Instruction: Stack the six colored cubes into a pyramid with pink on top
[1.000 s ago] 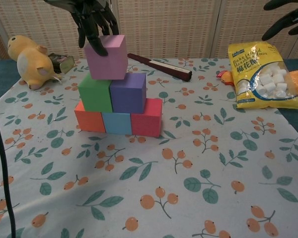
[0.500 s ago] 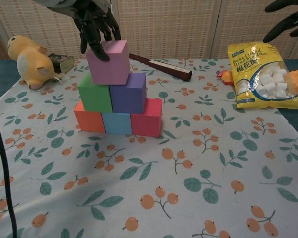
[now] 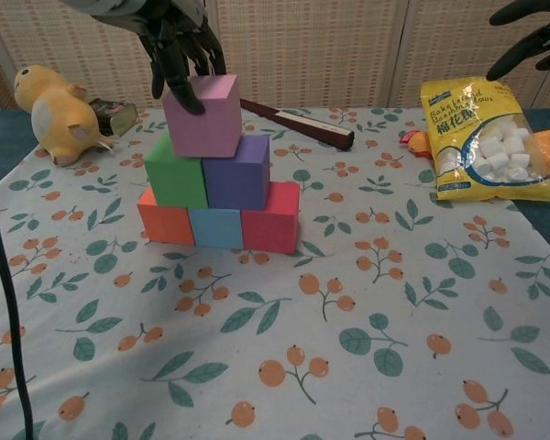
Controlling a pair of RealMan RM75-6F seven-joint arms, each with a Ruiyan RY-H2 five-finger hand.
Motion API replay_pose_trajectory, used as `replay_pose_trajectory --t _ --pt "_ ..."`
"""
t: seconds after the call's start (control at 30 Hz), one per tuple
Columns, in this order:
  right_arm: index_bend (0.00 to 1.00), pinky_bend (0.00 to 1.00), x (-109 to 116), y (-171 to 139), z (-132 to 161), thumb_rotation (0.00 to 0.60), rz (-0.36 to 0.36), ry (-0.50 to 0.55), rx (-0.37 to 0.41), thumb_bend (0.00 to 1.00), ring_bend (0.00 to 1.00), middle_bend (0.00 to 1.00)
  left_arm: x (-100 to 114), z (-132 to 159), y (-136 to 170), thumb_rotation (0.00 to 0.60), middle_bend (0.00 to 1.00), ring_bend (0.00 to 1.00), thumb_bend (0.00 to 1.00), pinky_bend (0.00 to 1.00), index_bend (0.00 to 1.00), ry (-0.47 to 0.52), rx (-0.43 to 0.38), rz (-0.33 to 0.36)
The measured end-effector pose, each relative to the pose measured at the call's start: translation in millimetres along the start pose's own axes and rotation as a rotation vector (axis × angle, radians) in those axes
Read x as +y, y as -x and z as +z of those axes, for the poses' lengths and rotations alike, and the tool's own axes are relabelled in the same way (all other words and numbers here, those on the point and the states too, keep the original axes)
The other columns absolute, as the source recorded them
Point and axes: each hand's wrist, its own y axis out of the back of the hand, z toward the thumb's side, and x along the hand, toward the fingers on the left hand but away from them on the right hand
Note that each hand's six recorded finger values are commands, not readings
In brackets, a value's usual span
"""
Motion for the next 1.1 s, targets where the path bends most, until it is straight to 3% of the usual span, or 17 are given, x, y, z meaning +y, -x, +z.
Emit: replay_pose_trajectory --t 0.77,0.9,1.1 --pt "0.0 0.0 1.0 -0.4 -1.7 0.6 -0.001 0.008 -0.004 0.24 0.0 0.19 -2.3 -2.4 -1.2 0.6 0.28 0.37 0.35 0.45 0.2 -0.027 0.017 0.003" --pt "0.0 0.0 0.9 -0.4 -1.9 0.6 0.0 0.009 -0.005 0.24 0.0 0.19 -2.6 -2.5 -1.5 0.6 0.26 0.37 0.35 0.45 0.16 -0.024 0.018 0.004" --pt "0.0 0.0 1.3 0.0 -1.9 0.6 0.001 0.016 -0.004 0.24 0.0 0.19 -3.5 -1.3 -1.0 0.6 0.17 0.27 0.33 0.45 0.06 -0.013 0.014 -0.001"
